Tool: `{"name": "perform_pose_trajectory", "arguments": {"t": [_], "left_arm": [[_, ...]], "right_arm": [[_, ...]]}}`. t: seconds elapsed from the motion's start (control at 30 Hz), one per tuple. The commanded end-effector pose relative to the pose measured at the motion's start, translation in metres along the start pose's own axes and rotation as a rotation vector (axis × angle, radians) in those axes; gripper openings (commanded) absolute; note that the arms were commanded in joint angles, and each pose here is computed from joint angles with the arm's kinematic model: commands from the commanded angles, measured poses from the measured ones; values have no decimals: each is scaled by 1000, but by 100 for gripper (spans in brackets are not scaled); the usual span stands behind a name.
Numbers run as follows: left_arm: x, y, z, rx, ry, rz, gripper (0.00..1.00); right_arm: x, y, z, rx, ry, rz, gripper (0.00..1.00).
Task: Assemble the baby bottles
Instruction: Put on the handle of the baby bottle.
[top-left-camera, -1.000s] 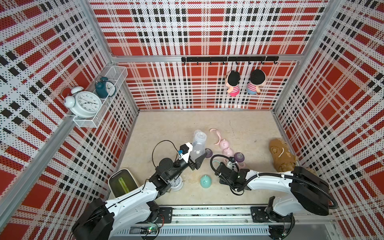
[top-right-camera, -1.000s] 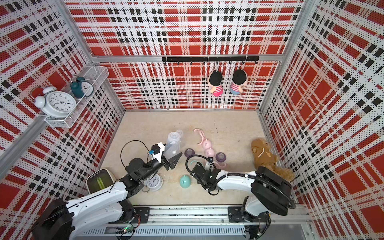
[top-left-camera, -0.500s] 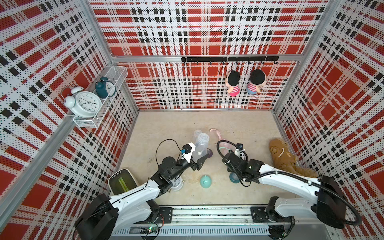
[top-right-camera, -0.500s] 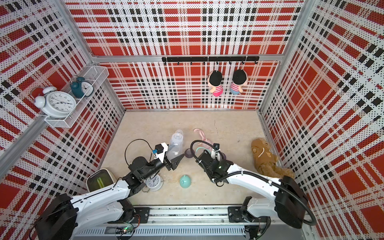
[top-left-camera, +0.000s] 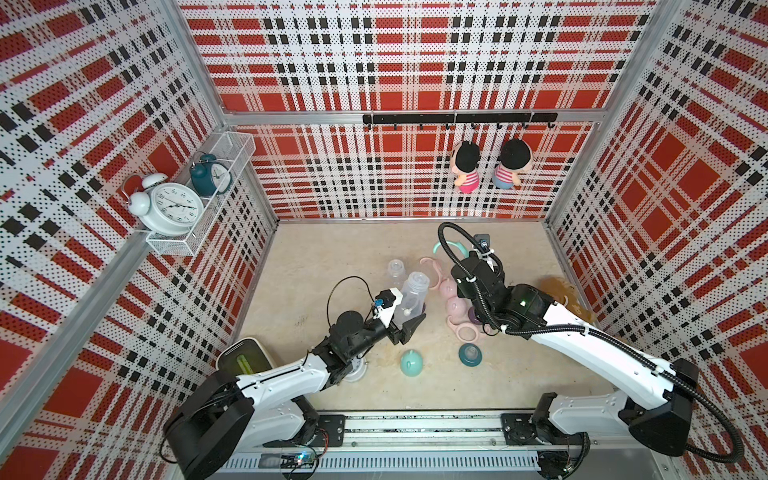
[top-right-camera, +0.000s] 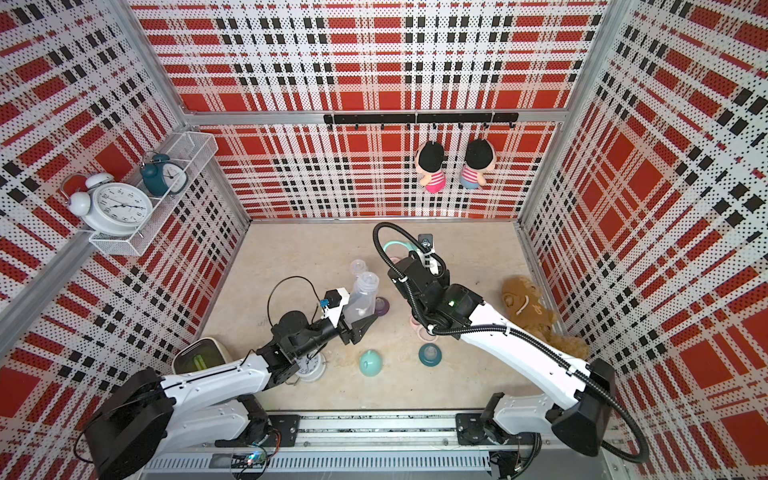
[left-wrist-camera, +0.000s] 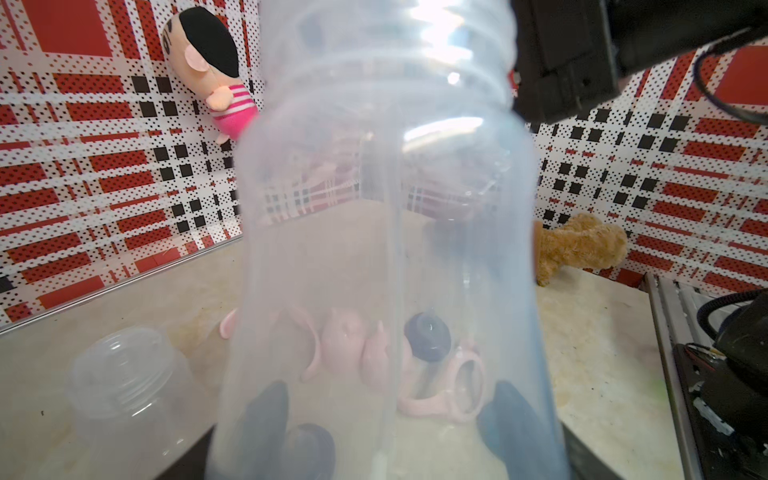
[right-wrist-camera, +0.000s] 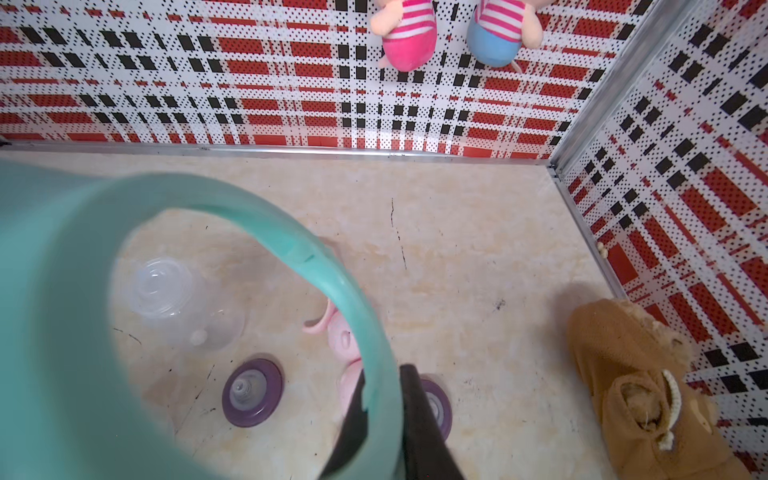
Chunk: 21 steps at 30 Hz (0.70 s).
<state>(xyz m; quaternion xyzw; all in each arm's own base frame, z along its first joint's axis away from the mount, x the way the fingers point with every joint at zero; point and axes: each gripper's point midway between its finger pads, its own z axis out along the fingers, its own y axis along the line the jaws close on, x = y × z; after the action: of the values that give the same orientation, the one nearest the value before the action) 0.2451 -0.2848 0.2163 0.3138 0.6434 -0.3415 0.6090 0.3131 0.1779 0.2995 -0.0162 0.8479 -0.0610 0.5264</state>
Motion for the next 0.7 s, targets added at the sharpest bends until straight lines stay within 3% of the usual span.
{"name": "perform_pose_trajectory", "arguments": {"t": [0.0, 0.67], "left_arm": [[-23, -6, 8, 27, -63, 2, 0], [-24, -6, 46, 68, -9, -34, 0]], "right_arm": [[-10, 3, 3, 15, -17, -164, 0], [9, 38, -14, 28, -42, -378, 0]]}}
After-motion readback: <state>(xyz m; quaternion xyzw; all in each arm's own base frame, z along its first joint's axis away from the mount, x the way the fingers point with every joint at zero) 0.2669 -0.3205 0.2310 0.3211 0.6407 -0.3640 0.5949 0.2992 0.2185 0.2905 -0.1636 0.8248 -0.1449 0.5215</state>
